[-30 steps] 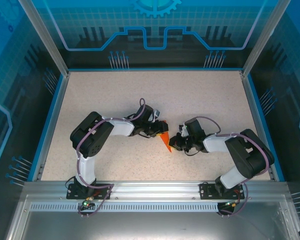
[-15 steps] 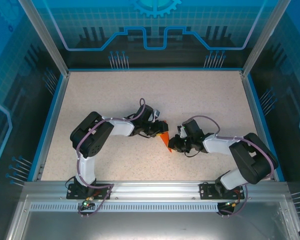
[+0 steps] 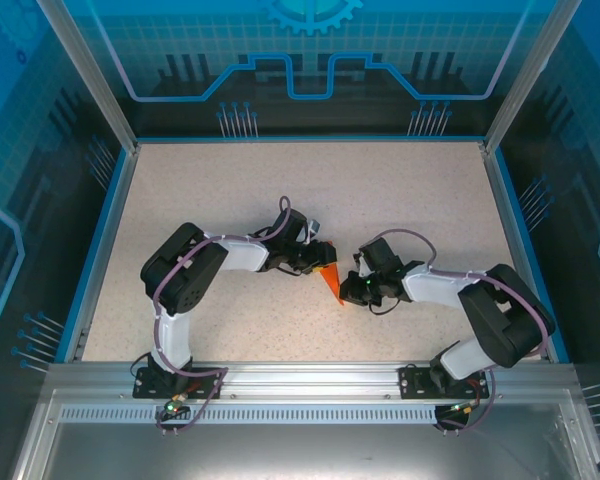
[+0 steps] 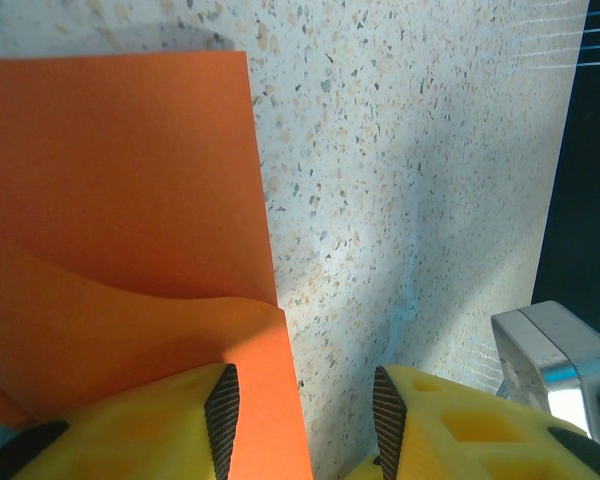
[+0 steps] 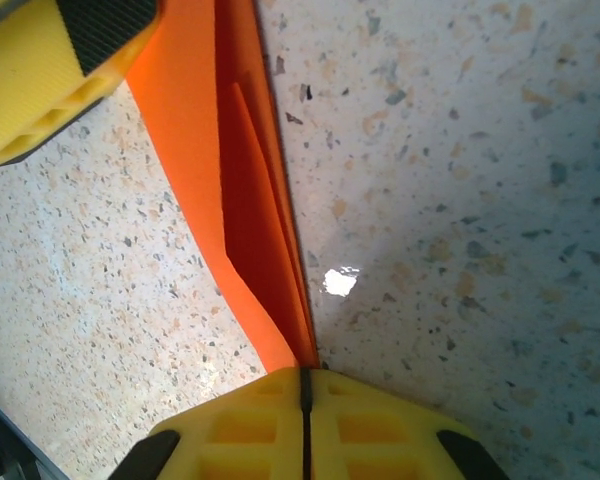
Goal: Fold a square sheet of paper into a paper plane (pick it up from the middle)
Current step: Fold the wing for the fifth time at the center of the table.
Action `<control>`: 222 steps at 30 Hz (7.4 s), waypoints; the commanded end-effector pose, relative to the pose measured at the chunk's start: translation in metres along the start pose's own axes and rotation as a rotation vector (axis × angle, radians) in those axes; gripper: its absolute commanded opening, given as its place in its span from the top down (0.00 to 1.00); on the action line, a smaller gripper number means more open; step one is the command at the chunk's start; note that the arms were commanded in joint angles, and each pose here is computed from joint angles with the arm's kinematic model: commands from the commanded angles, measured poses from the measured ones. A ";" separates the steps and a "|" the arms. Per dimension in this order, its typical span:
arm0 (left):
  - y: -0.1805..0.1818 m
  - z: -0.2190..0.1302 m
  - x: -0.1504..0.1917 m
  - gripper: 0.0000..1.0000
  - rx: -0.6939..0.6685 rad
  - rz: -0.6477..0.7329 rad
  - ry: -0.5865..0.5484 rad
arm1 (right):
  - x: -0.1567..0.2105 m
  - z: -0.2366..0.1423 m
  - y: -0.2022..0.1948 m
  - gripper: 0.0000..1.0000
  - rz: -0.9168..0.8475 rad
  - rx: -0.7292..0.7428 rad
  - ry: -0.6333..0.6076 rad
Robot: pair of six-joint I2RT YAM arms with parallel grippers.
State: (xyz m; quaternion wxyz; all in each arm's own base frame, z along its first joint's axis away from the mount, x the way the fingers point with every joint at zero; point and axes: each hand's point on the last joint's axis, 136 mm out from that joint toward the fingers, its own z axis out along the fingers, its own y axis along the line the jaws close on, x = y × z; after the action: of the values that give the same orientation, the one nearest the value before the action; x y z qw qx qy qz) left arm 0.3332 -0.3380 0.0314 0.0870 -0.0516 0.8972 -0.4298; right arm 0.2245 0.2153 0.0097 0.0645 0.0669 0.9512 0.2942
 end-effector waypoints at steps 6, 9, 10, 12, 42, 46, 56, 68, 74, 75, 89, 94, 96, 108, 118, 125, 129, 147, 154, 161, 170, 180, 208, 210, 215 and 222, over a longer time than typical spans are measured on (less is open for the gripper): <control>0.024 0.009 0.010 0.57 -0.069 -0.016 0.046 | 0.024 0.002 -0.032 0.93 0.068 0.127 0.066; 0.026 0.010 0.010 0.57 -0.072 -0.020 0.048 | 0.015 -0.010 -0.018 0.89 0.031 0.083 0.016; 0.026 0.010 0.010 0.57 -0.072 -0.020 0.048 | 0.012 -0.015 -0.012 0.88 0.020 0.064 -0.007; 0.026 0.010 0.011 0.57 -0.073 -0.021 0.050 | 0.002 -0.027 0.006 0.86 -0.018 0.008 -0.061; 0.033 0.013 0.015 0.57 -0.090 -0.026 0.068 | 0.014 0.017 -0.005 0.90 0.063 -0.144 0.108; 0.034 0.013 0.016 0.57 -0.091 -0.030 0.070 | 0.022 0.020 -0.012 0.90 0.079 -0.136 0.130; 0.036 0.013 0.016 0.57 -0.100 -0.033 0.068 | 0.035 0.005 -0.014 0.91 0.038 -0.107 0.149; 0.036 0.013 0.016 0.58 -0.103 -0.035 0.071 | 0.052 -0.001 -0.040 0.92 0.024 0.029 0.185; 0.036 0.014 0.015 0.58 -0.101 -0.034 0.073 | 0.049 -0.005 -0.027 0.93 0.003 -0.025 0.173; 0.036 0.014 0.016 0.58 -0.102 -0.033 0.074 | 0.045 -0.007 -0.019 0.93 -0.003 -0.053 0.158; 0.040 0.014 0.019 0.58 -0.107 -0.041 0.081 | -0.023 -0.024 0.054 0.90 -0.039 -0.236 -0.035; 0.038 0.015 0.018 0.58 -0.103 -0.039 0.082 | -0.035 -0.007 0.058 0.91 -0.010 -0.245 -0.025; 0.038 0.015 0.018 0.58 -0.103 -0.040 0.083 | -0.036 0.000 0.052 0.91 0.008 -0.219 -0.020; 0.040 0.015 0.019 0.58 -0.114 -0.039 0.089 | -0.001 0.024 -0.007 0.92 0.075 -0.035 0.086; 0.043 0.015 0.019 0.58 -0.125 -0.040 0.089 | 0.021 0.010 -0.014 0.90 0.038 -0.027 0.125; 0.043 0.016 0.020 0.58 -0.124 -0.043 0.093 | 0.032 0.002 -0.023 0.90 0.036 -0.004 0.132; 0.042 0.016 0.019 0.58 -0.120 -0.044 0.093 | 0.027 -0.006 -0.014 0.89 0.012 -0.026 0.106; 0.043 0.018 0.020 0.58 -0.115 -0.050 0.100 | -0.021 -0.015 0.058 0.82 -0.079 -0.196 -0.021; 0.045 0.018 0.022 0.58 -0.118 -0.051 0.103 | -0.024 -0.006 0.062 0.81 -0.073 -0.197 -0.005; 0.044 0.017 0.022 0.58 -0.119 -0.049 0.102 | -0.024 -0.002 0.062 0.81 -0.066 -0.197 0.005; 0.045 0.017 0.023 0.58 -0.121 -0.054 0.105 | -0.027 0.001 0.059 0.81 -0.045 -0.189 -0.004; 0.045 0.017 0.022 0.58 -0.120 -0.051 0.100 | -0.019 0.016 0.038 0.82 -0.017 -0.117 0.037; 0.046 0.017 0.023 0.58 -0.122 -0.055 0.105 | 0.005 -0.030 0.028 0.81 -0.074 -0.108 -0.027; 0.046 0.017 0.023 0.58 -0.122 -0.054 0.105 | -0.004 -0.034 0.044 0.81 -0.091 -0.165 -0.059; 0.044 0.018 0.023 0.58 -0.116 -0.055 0.107 | -0.021 -0.025 0.063 0.83 -0.082 -0.215 -0.063; 0.043 0.017 0.023 0.58 -0.113 -0.055 0.108 | -0.034 -0.005 0.060 0.83 -0.035 -0.196 -0.067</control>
State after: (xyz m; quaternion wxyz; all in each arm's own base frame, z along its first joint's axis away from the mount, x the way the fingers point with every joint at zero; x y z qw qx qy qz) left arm 0.3320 -0.3399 0.0292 0.0664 -0.0443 0.8990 -0.4305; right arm 0.2540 0.2464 0.0463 0.1004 0.0511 0.9211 0.3726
